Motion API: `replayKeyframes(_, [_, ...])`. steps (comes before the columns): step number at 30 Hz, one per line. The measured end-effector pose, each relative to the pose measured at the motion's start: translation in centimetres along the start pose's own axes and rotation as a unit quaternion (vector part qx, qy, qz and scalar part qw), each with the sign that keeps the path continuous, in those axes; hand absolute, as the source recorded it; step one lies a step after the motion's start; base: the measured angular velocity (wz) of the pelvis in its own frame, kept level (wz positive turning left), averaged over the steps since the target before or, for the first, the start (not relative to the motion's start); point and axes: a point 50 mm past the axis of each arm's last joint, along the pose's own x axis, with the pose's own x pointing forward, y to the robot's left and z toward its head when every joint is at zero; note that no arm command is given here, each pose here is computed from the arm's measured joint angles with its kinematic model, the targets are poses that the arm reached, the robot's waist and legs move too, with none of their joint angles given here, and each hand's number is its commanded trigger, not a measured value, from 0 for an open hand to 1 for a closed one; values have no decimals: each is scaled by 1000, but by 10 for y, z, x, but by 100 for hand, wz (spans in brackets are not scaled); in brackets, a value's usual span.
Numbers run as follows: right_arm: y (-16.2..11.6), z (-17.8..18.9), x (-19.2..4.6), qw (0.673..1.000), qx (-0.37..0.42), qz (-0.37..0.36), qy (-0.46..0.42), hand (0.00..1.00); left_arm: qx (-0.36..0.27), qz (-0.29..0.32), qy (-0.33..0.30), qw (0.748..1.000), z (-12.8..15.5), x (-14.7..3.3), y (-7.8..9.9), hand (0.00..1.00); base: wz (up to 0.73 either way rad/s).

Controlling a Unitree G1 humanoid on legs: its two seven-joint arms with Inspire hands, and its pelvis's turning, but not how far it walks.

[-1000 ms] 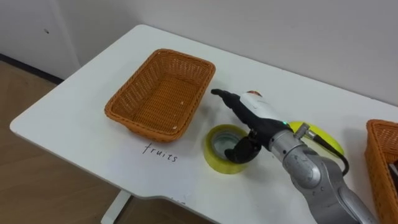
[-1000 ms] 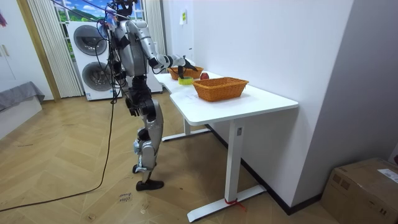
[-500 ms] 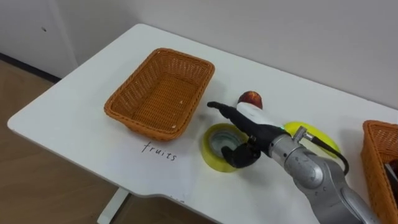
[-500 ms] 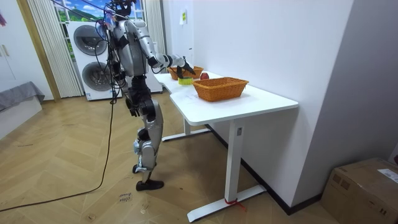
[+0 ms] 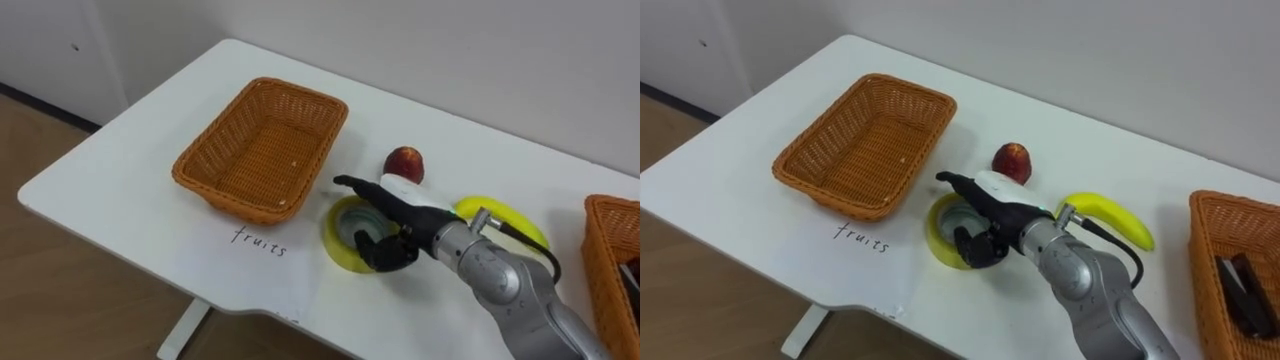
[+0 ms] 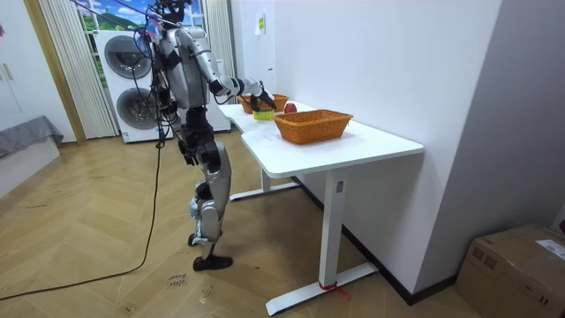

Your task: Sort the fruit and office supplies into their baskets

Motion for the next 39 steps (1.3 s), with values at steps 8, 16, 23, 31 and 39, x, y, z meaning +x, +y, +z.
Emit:
replayKeyframes(8, [3,-6,0,999,3,35,20,0,-4,-3,1,1000,0,0,0,0,6])
replayKeyframes(16, [0,-15,-1,998,0,48,36,0,-1,-3,2,1000,4,2,2,0,4])
replayKeyframes(23, [-2,-18,-2,998,4,52,42,100,0,-9,3,1000,5,3,2,0,5])
replayKeyframes(31, [-18,-19,10,998,3,41,58,100,0,-9,2,1000,6,3,4,0,1])
replayKeyframes(39, [-9,-25,13,995,27,60,75,100,1,-7,4,1000,7,3,5,0,0])
